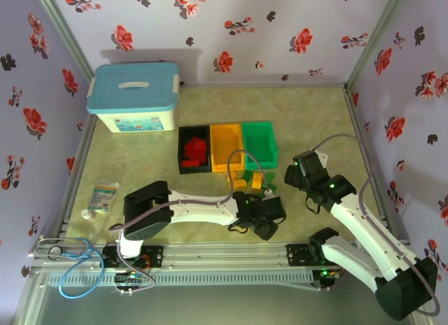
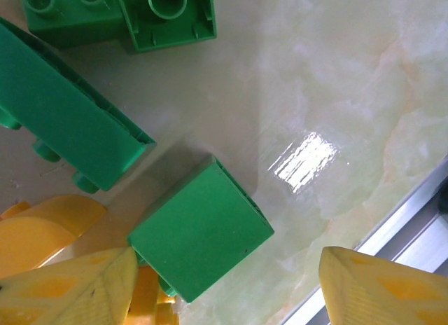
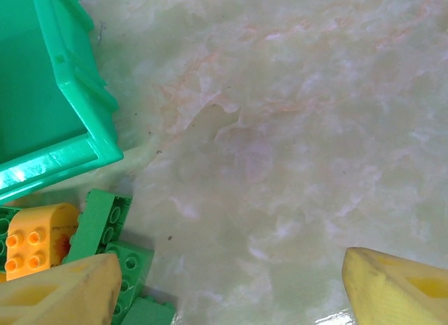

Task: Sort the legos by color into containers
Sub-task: Pick up the lego from the middle-left of the table.

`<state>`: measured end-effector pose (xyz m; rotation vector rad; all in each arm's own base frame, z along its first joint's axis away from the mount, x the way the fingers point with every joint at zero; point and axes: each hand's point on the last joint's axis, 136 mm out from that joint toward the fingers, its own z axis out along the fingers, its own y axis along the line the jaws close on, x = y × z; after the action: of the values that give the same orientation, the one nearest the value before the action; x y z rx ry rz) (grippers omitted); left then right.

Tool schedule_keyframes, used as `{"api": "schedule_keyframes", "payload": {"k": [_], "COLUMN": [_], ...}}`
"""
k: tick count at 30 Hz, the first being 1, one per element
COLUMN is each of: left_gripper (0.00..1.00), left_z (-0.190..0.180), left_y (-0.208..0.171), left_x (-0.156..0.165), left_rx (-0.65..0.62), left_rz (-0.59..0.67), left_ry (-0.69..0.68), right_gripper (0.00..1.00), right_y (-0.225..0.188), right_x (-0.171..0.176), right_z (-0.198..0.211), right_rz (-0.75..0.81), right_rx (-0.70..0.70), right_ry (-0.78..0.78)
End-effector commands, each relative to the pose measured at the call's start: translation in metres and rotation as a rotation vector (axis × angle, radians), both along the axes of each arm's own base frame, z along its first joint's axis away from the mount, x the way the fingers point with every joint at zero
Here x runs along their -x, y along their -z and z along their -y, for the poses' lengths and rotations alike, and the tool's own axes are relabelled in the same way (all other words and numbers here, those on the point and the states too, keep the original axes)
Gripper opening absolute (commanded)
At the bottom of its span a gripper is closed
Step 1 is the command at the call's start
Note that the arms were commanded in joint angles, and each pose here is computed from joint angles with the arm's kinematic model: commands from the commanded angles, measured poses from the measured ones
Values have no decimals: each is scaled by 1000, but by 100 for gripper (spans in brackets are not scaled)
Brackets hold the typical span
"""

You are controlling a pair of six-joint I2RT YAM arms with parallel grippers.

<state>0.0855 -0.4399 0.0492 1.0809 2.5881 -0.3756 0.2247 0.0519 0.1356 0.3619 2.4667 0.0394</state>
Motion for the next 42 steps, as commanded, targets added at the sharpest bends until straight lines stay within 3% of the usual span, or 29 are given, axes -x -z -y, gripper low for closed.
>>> {"api": "schedule_keyframes", "payload": {"k": [1, 12, 22, 28, 34, 42], "left_gripper": [70, 65, 43, 38, 36, 34], "left_z": [-6, -2, -2, -12, -7, -9], "left_y": [17, 23, 14, -14, -76, -121], "left_x": [-3, -11, -22, -39, -80, -183], "left_rx": [-60, -65, -61, -20, 116, 210], "left_rz": [-12, -16, 16, 54, 116, 156], "left_ry": [13, 1, -21, -54, -78, -200], "right_gripper": [83, 83, 82, 81, 81, 81], "right_y": [0, -4, -8, -16, -14, -3], "right_x": [0, -1, -1, 3, 3, 6], "right_z": [-3, -3, -1, 13, 15, 1], "right_rz": [11, 29, 45, 82, 89, 45], "right_rx": [-25, -36, -36, -6, -20, -78], "right_ry": [-11, -13, -6, 39, 54, 9]}}
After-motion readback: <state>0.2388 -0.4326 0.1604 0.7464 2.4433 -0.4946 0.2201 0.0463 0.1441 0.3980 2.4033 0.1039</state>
